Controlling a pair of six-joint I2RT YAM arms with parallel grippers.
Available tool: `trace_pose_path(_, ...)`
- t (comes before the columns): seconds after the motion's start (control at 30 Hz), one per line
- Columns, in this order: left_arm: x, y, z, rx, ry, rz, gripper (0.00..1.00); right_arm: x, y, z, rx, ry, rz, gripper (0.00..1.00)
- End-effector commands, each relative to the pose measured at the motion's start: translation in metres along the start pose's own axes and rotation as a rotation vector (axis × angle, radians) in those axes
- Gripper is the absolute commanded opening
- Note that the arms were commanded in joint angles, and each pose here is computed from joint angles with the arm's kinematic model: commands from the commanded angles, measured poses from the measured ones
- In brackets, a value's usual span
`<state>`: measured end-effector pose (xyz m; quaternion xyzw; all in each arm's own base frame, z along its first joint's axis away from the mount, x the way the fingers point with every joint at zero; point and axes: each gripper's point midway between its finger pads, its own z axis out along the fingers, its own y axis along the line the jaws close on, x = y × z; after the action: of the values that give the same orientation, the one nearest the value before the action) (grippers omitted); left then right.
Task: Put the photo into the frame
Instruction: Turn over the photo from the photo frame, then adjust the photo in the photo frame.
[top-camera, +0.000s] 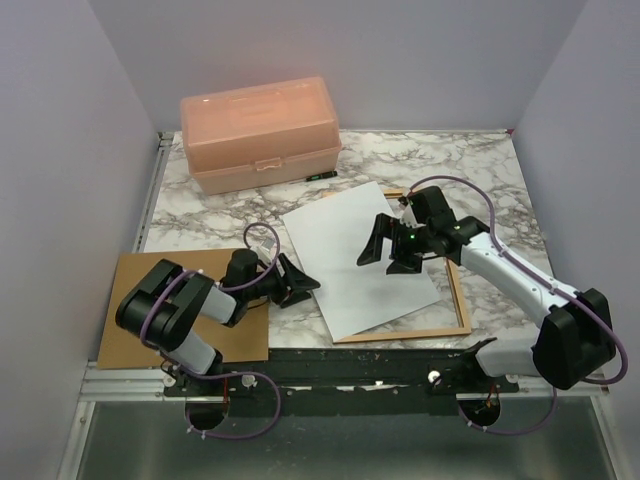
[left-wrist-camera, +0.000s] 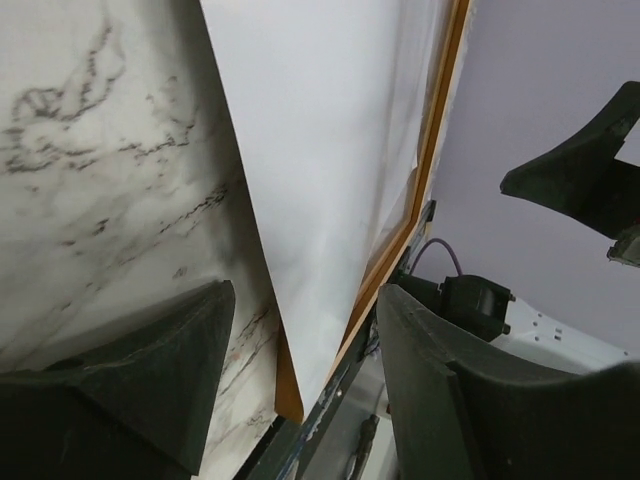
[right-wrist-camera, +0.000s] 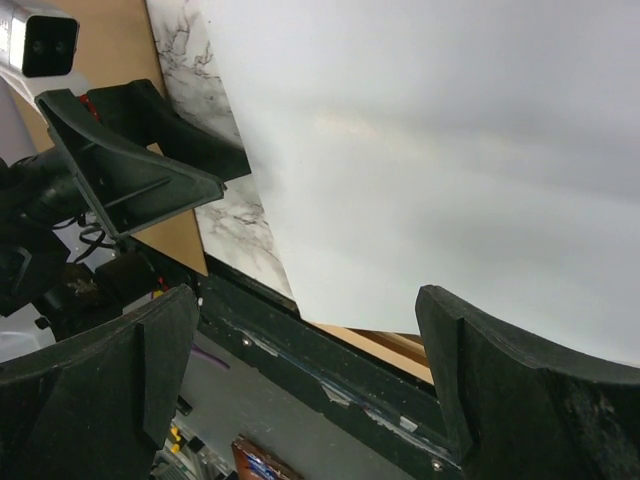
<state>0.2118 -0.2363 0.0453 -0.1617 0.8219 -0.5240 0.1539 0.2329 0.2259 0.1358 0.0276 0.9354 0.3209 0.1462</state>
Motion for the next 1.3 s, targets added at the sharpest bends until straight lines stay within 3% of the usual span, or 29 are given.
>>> trace_pose_path(0.0,0.002,-0.005,0.015,0.057,0.019,-0.003,0.59,-0.003,-0.007,-0.011,0.040,-0.035,-0.022,1.00)
trace_pose_path(0.23,0.005,-0.005,0.028,0.085,0.034,-0.026,0.41,-0.002,-0.014,-0.016,0.073,-0.045,-0.030,1.00)
trace_pose_path(0.37,0.005,-0.006,0.028,0.067,0.028,-0.001,0.24,-0.003,-0.015,-0.018,0.078,-0.055,-0.033,1.00)
trace_pose_path(0.63,0.007,-0.007,0.018,-0.002,0.032,0.067,0.00,-0.008,-0.012,-0.022,0.086,-0.072,-0.044,1.00)
trace_pose_path(0.93,0.006,-0.007,-0.001,-0.214,0.045,0.206,0.00,-0.012,-0.012,-0.042,0.106,-0.142,-0.079,1.00)
trace_pose_path(1.27,0.016,-0.023,-0.007,-0.261,0.130,0.312,0.00,-0.020,0.000,-0.070,0.076,-0.251,-0.117,1.00)
